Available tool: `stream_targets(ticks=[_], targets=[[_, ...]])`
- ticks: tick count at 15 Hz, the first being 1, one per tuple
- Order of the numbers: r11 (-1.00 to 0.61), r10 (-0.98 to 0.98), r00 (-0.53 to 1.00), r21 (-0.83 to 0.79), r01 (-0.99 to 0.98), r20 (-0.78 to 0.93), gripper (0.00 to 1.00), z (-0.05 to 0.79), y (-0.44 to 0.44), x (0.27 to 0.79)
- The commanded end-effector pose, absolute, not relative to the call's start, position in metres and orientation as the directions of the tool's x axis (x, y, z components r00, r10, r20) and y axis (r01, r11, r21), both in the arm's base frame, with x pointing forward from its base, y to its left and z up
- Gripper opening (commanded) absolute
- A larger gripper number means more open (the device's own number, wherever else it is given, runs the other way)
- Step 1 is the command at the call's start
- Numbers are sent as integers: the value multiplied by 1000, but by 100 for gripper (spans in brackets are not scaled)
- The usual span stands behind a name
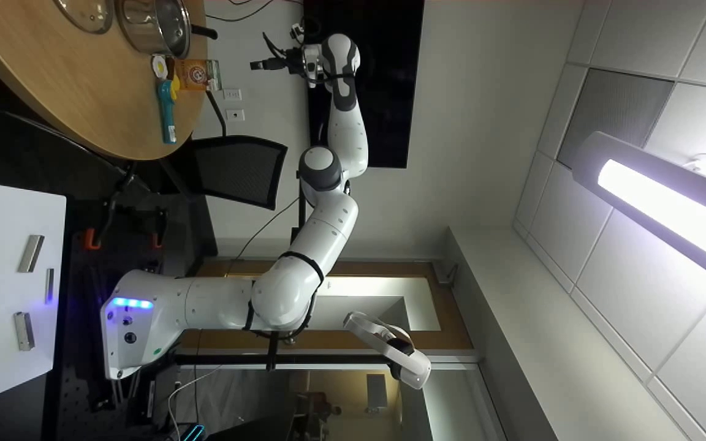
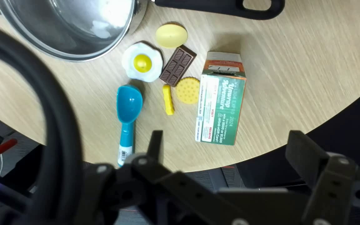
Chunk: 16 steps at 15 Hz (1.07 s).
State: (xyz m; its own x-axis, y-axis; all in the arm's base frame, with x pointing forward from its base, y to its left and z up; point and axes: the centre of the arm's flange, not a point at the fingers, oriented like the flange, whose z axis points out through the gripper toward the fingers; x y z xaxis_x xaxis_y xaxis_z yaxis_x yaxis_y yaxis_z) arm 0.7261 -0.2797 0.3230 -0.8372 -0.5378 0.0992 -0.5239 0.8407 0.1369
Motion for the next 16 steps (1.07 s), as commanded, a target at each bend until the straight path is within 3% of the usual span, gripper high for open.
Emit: stream_targets(ticks=[1,16], targets=[[832,-549,-828,165,-530,109,100,309,-264,720],[856,-510,-856,143,-496,87,100,319,-240,663]])
